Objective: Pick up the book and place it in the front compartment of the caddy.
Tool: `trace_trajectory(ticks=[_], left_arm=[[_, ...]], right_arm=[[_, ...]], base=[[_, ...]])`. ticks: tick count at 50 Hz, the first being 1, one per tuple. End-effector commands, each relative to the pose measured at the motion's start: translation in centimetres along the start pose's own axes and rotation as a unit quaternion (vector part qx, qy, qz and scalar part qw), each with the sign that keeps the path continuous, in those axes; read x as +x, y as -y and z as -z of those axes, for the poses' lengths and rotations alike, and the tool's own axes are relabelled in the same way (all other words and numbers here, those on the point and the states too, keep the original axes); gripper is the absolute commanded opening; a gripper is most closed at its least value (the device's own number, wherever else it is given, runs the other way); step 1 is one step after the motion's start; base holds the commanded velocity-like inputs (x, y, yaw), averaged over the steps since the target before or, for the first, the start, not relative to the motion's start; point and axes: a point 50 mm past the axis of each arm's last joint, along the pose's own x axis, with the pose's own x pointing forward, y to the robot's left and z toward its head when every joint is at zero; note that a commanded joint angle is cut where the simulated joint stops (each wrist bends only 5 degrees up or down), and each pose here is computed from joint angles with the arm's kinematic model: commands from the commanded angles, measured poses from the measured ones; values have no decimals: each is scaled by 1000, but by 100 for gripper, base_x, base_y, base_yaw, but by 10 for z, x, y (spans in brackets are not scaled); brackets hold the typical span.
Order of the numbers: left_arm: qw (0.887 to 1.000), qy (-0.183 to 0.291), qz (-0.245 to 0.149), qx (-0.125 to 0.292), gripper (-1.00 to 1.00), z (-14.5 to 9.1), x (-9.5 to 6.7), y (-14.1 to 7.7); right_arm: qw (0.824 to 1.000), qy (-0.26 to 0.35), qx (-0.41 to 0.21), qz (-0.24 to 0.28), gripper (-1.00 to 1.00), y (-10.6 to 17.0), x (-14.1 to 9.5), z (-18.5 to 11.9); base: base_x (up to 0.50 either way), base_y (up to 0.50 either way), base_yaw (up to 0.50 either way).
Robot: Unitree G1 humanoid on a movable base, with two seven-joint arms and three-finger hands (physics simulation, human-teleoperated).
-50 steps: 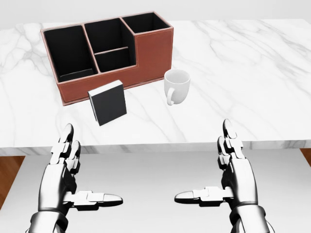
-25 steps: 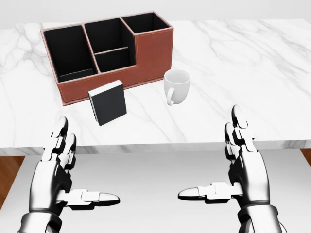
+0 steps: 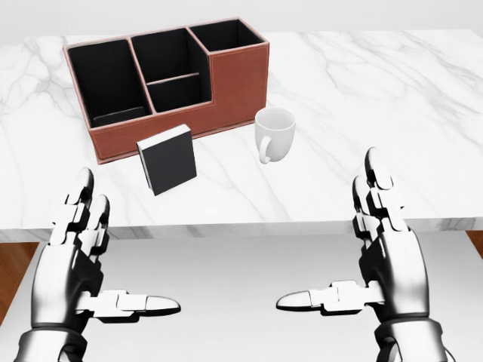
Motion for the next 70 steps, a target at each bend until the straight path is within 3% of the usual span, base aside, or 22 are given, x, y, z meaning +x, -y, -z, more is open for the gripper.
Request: trace_trajectory(ticks=[1,35,43,70], left_arm=[[1000,8,0,0,98,-4,0,-1],[1000,11,2,0,98,-5,-2,0],[1000,14,3,-1,98,-7,-2,1],[1000,5,4,-1,99,-3,-2,1]], right_arm=[[1000,20,-2,-6,100,-2,-3,-10],[1000,16,13,-17,100,-1,-6,-8],[999,19,23,-19,100,0,-6,-10],[999,10,28,-29,100,-5,-8,-6]], base=[[0,0,0],[43,0,0],[4,0,0],[0,50,0]])
